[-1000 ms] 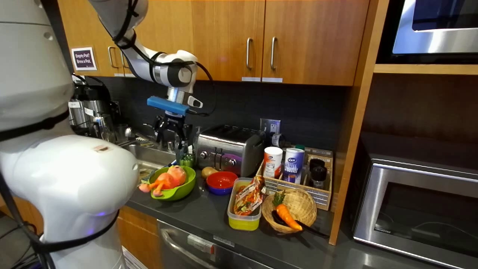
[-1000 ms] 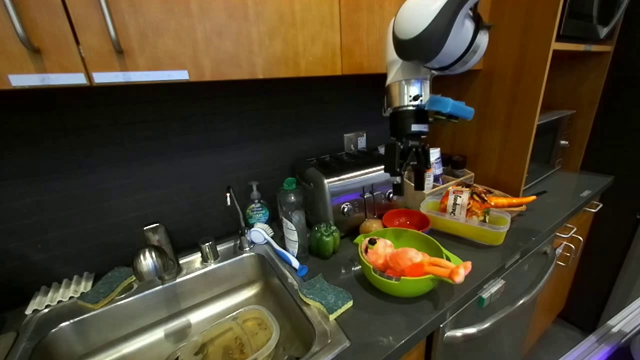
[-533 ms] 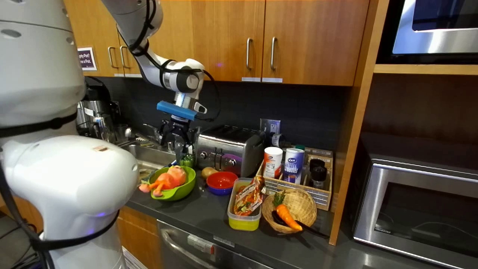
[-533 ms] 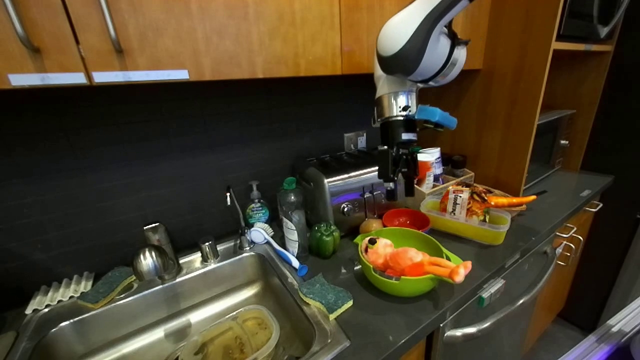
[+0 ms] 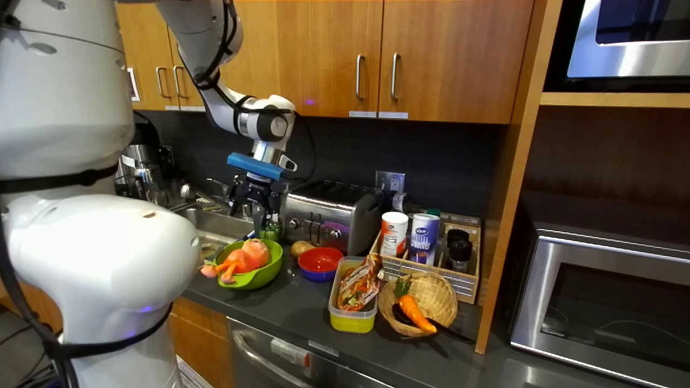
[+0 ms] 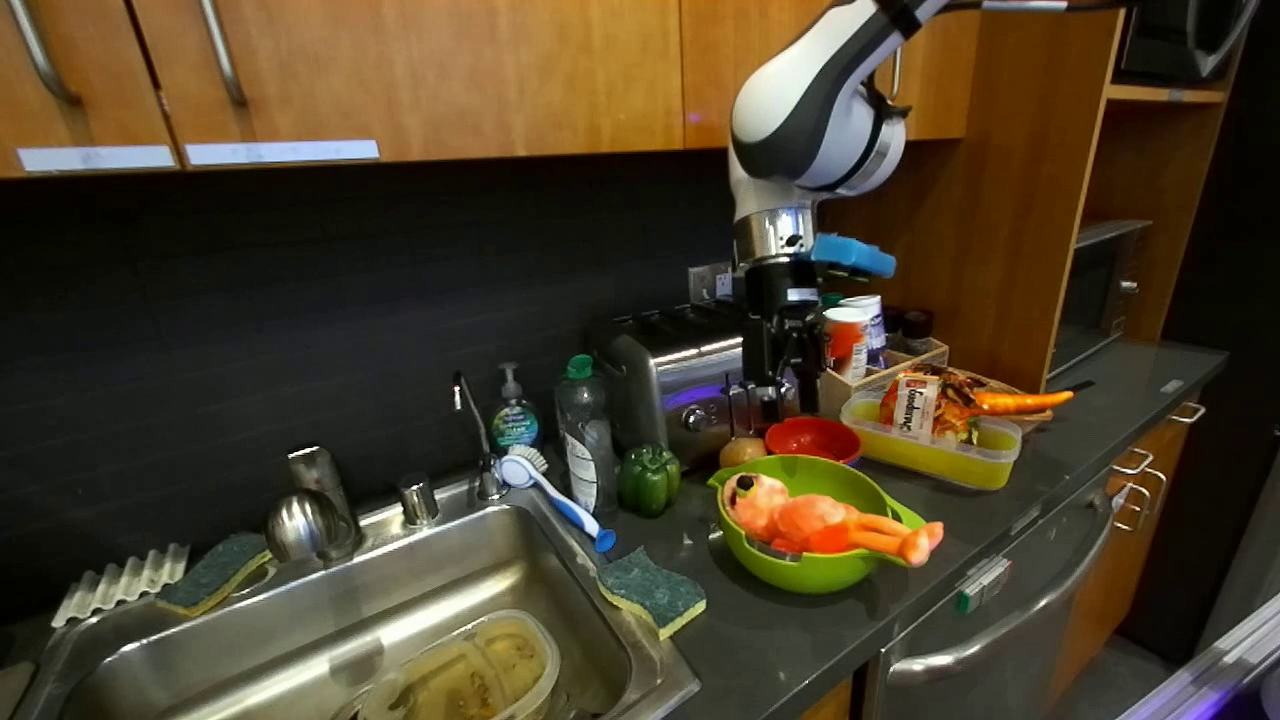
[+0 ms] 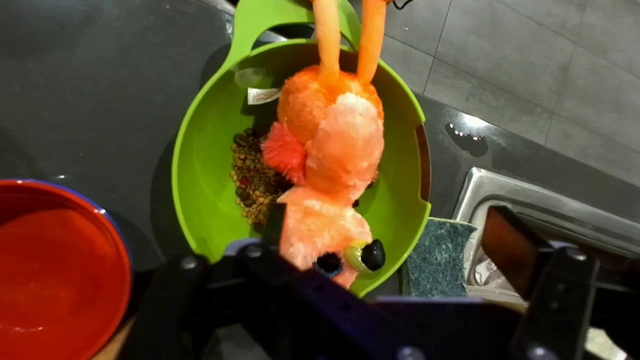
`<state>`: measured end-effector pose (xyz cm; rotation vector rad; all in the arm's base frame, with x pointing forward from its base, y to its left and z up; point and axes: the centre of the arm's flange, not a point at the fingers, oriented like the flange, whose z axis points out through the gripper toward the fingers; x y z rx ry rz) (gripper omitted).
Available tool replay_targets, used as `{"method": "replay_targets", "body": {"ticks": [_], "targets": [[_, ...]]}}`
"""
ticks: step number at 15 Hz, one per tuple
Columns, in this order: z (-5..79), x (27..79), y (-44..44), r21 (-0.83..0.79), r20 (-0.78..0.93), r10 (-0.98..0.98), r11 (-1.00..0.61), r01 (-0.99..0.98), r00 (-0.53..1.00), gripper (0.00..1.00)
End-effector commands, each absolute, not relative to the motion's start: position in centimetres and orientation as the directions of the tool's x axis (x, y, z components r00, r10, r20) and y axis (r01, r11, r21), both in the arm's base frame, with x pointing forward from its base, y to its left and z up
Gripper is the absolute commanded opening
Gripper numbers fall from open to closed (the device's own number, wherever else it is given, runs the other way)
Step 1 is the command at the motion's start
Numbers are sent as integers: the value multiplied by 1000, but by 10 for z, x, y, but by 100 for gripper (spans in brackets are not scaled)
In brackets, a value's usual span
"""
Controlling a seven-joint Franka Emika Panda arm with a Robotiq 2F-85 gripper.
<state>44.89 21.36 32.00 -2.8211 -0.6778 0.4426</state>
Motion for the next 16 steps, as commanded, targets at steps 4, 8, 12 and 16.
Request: {"method": "replay_targets", "body": {"ticks": [4,8,12,16], "targets": [[320,451,217,-263,-225,472,-872,413,853,100],[291,464,212,-254,-246,467,-876,409,849,100],[249,476,201,-240,-255,460,-882,405,851,100],[210,483,194,-266,-267,474,-873,408,839,100]]}}
